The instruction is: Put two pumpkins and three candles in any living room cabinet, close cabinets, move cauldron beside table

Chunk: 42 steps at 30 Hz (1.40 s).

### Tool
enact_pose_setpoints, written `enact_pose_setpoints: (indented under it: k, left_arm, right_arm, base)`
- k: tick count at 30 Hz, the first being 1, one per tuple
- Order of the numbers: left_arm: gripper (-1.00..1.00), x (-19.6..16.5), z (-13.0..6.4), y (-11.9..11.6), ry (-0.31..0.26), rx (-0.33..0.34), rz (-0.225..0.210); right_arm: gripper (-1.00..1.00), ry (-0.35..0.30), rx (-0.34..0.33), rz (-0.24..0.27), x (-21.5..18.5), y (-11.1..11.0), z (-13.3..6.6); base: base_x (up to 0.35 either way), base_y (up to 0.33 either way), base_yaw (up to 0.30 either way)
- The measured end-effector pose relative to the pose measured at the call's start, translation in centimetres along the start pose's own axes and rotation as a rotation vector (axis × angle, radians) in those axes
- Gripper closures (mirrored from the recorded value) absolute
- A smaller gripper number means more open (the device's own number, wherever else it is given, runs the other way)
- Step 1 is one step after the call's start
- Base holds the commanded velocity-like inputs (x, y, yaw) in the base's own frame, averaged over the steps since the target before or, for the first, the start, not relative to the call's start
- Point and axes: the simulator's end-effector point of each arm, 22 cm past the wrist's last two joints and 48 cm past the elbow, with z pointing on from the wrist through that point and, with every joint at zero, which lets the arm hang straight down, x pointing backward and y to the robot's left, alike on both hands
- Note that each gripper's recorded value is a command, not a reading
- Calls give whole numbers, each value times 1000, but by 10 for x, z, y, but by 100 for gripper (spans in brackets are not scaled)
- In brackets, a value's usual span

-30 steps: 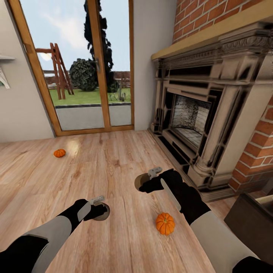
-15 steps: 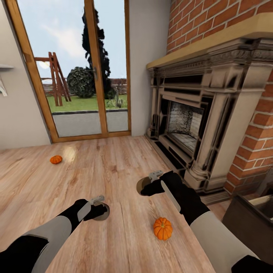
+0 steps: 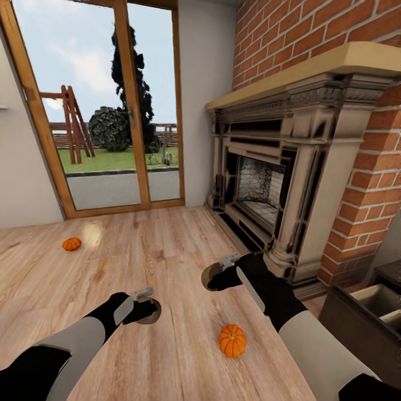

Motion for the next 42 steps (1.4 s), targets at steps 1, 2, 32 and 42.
enact_pose_setpoints:
  k: [1, 2, 32, 42]
  left_arm:
    - [100, -1, -1, 0, -2, 1, 0]
    - [100, -2, -2, -1, -5, 1, 1]
    - [100, -34, -46, -15, -89, 23, 11]
    - [100, -44, -55, -19, -78, 19, 11]
  right_arm:
    - [100, -2, 1, -1, -1, 0, -1]
    - [100, -4, 2, -3, -2, 0, -3]
    - [100, -50, 34, -17, -20, 3, -42]
    - [100, -39, 31, -13, -33, 0, -49]
  base:
    - [0, 0, -72]
    - [0, 0, -45]
    - [0, 0, -4]
    - [0, 0, 0]
